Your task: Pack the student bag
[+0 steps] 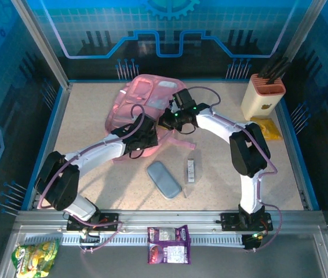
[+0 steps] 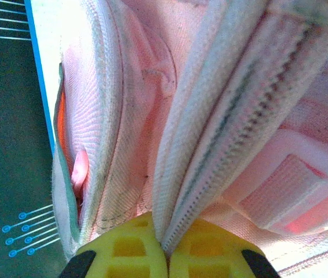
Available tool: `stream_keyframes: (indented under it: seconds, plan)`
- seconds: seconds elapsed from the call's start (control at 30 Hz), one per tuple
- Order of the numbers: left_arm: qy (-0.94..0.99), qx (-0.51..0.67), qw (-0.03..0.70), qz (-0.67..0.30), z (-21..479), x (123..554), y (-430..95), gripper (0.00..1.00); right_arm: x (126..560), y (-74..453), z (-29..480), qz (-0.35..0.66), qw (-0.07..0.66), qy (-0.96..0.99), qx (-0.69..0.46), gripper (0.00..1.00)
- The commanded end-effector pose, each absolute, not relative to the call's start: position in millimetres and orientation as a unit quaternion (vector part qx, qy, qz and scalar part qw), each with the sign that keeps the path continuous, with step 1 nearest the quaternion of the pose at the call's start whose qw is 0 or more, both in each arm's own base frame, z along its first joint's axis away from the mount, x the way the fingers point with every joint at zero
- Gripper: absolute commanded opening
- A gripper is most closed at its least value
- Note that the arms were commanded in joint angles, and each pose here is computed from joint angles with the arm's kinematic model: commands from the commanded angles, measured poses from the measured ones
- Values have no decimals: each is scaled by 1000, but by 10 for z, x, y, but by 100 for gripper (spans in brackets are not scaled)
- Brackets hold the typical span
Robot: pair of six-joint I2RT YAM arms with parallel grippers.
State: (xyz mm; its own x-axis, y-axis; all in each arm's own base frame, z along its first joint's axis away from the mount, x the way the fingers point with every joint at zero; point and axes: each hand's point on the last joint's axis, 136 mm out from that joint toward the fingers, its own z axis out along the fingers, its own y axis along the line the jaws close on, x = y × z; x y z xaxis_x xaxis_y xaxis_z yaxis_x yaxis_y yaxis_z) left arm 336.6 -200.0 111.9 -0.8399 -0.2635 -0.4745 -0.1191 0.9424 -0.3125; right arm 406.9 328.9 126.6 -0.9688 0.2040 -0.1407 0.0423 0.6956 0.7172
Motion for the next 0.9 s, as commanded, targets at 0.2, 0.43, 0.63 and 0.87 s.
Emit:
stream_keyframes:
  seconds: [0.2,0.43,0.63,0.87]
  plan:
    - [960,-158,231,16,975,2954,-874,0,4550,2572,1711,402,144,904,26,0]
    - [951,-109,263,-123,1175,3270,-1521,0,5157,2422,1758,389,156,908,12,0]
    - [952,-101,247,-147,1237,3470,-2186,0,5197,2445,1779,384,138,913,4,12]
    - [950,-132,238,-154,1162,3640,-2348,0,4566,2483,1846,430,135,892,31,38]
